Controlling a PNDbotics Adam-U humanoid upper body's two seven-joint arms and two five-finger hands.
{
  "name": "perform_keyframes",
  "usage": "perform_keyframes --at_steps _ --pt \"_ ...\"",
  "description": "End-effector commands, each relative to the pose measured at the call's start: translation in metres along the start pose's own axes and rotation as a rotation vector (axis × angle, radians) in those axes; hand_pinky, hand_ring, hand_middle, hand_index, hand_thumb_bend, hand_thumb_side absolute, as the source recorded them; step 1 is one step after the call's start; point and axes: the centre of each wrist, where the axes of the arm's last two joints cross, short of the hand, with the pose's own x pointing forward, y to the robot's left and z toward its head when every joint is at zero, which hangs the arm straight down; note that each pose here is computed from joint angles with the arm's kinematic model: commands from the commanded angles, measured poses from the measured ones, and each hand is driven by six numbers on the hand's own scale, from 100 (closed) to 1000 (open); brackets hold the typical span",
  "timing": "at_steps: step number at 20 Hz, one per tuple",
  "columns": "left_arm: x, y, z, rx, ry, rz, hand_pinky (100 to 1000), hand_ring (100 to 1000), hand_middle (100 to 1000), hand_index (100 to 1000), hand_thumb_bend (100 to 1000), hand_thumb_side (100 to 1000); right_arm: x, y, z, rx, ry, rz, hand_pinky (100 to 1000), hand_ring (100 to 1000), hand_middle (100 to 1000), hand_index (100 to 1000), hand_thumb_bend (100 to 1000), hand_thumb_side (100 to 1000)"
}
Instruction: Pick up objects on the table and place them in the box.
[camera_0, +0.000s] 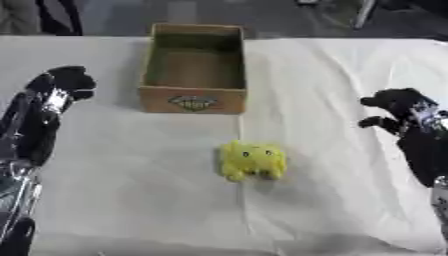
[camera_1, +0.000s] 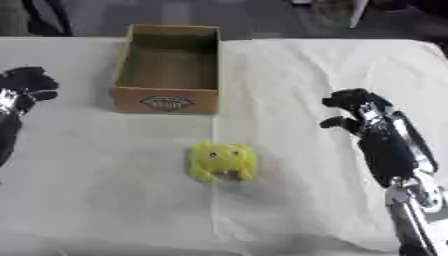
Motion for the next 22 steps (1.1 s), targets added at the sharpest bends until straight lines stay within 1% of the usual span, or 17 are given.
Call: perform_keyframes --at_steps 1,6,7,8,10,14,15,19,22 --pt "0.009 0.004 -0.003 -0.004 -0.029 -0.016 777 746 644 763 284 657 0.016 -0.006 -0.002 0.031 -0.040 0.049 598 800 602 693 100 626" --pt "0.009 0.003 -0.003 -0.011 -0.030 -0.016 773 747 646 765 287 655 0.037 -0.011 -0.006 0.117 -0.081 0.128 599 803 605 697 100 542" --pt "0.010 0.003 -0.004 -0.012 -0.032 -0.015 773 747 646 766 295 658 0.041 -0.012 -0.007 0.136 -0.089 0.145 600 804 606 698 100 553" --pt "0.010 0.003 -0.004 -0.013 -0.033 -0.014 773 746 647 766 291 656 0.047 -0.014 -0.009 0.159 -0.099 0.169 602 806 608 701 100 493" --pt "0.011 0.003 -0.004 -0.017 -0.034 -0.012 772 745 648 767 293 660 0.057 -0.016 -0.012 0.211 -0.125 0.222 608 814 620 714 100 415" --pt "0.011 0.002 -0.005 -0.024 -0.037 -0.010 771 744 647 768 294 661 0.078 -0.019 -0.023 0.340 -0.194 0.333 627 844 663 746 100 290" --pt "0.012 0.002 -0.006 -0.026 -0.039 -0.008 771 744 647 768 294 661 0.083 -0.019 -0.026 0.378 -0.207 0.360 631 848 669 749 100 284" --pt "0.014 0.000 -0.008 -0.040 -0.049 -0.004 771 744 647 768 296 657 0.094 -0.019 -0.043 0.515 -0.240 0.460 663 888 725 787 100 205" --pt "0.015 -0.002 -0.010 -0.050 -0.055 0.000 771 744 647 768 298 655 0.095 -0.017 -0.056 0.598 -0.254 0.513 682 907 751 808 100 198"
